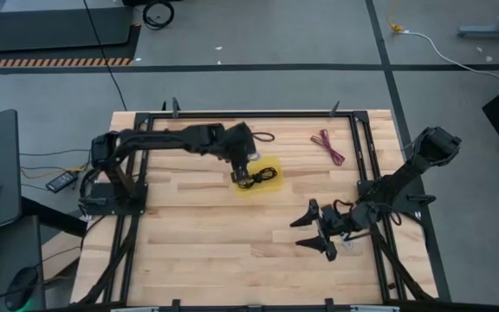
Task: Pick and place USB-C Cables
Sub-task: Put the left white cable charger into the yellow bin
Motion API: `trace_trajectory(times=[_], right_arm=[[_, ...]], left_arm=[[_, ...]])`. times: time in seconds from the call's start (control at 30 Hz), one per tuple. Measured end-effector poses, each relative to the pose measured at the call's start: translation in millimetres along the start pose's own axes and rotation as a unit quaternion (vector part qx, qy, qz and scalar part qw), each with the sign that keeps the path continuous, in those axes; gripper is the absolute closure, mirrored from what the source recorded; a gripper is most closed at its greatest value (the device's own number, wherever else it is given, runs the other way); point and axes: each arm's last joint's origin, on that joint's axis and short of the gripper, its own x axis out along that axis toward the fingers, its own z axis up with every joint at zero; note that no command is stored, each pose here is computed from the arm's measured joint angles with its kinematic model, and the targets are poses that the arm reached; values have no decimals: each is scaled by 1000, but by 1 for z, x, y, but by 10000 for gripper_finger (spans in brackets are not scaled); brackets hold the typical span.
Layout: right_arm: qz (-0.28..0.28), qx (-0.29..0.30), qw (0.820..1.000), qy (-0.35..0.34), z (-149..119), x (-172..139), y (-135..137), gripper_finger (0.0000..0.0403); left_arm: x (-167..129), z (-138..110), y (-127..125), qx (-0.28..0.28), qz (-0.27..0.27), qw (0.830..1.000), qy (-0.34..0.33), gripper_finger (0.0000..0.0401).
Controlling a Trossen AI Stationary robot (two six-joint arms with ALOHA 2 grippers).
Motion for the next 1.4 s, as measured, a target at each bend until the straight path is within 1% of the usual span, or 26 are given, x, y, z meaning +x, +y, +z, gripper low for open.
trace_trajectory(times=[0.13, 0.3, 0.43, 0.67, 0.87, 0.97, 1.07, 1.27, 1.4], right_arm=[[-13, -14, 1000, -4, 2, 3, -6, 120], [-34, -19, 999, -11, 6, 7, -15, 120], [-47, -20, 999, -13, 7, 9, -21, 120], [-55, -21, 998, -11, 7, 10, -24, 120], [-55, -21, 998, -10, 7, 10, -24, 120], [-55, -21, 998, -10, 7, 10, -24, 120], [-55, -21, 998, -10, 7, 10, -24, 120], [-54, -21, 998, -10, 7, 10, -24, 120], [-54, -21, 998, -10, 7, 10, -23, 120]], left_arm=[[18, -4, 6, 20, -2, 999, 25, 356], [39, -9, 3, 41, -9, 998, 47, 356], [52, -9, -1, 44, -11, 998, 45, 356], [59, -5, -8, 49, -10, 999, 22, 356], [59, -8, -7, 48, -11, 998, 37, 356], [59, -8, -7, 38, -10, 999, 38, 352], [59, -8, -7, 33, -10, 999, 37, 333], [59, -8, -6, 17, 5, 999, 37, 267], [59, -8, -6, 16, 5, 999, 36, 235]])
